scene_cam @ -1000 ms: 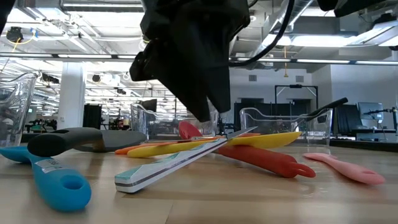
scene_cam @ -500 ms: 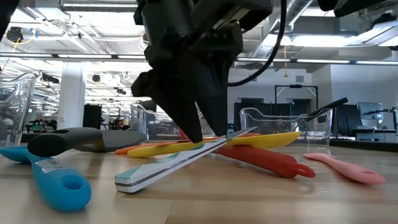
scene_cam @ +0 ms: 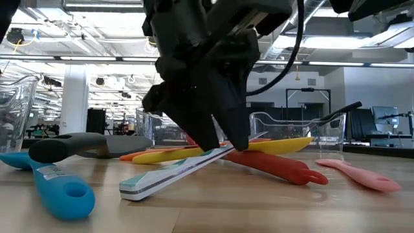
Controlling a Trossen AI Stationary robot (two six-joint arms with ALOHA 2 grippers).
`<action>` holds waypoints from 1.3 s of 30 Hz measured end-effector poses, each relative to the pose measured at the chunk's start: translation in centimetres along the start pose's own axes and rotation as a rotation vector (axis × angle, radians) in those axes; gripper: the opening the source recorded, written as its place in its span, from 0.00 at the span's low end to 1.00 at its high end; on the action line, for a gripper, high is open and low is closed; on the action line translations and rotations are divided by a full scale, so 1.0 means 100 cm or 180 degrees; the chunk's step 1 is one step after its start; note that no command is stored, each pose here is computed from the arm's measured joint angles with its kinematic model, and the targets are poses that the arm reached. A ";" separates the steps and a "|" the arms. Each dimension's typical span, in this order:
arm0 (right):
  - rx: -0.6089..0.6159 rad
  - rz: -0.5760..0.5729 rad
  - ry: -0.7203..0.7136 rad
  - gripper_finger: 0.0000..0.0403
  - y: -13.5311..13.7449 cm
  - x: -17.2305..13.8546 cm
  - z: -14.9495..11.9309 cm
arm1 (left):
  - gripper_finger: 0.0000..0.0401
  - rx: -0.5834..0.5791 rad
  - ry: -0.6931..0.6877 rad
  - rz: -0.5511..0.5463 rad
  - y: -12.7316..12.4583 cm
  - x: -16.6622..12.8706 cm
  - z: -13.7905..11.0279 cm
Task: Pick & Place Kitchen Items
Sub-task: Put the blue patterned table knife into the top left transparent bin
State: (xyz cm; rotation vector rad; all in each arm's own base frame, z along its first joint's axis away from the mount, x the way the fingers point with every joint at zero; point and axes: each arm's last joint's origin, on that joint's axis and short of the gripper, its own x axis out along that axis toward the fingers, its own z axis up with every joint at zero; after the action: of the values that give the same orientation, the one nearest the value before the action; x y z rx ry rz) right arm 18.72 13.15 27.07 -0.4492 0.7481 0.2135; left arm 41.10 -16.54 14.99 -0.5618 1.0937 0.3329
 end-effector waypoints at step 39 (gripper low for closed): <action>0.0056 -0.0003 0.0001 0.00 0.000 0.000 0.000 | 0.02 -0.0037 -0.0178 -0.0210 0.009 0.020 -0.010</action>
State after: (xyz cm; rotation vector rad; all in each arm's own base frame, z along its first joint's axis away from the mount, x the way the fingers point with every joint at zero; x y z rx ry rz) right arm 18.71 13.16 27.03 -0.4331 0.7496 0.2058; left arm 40.72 -16.47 12.61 -0.5944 1.0178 0.2959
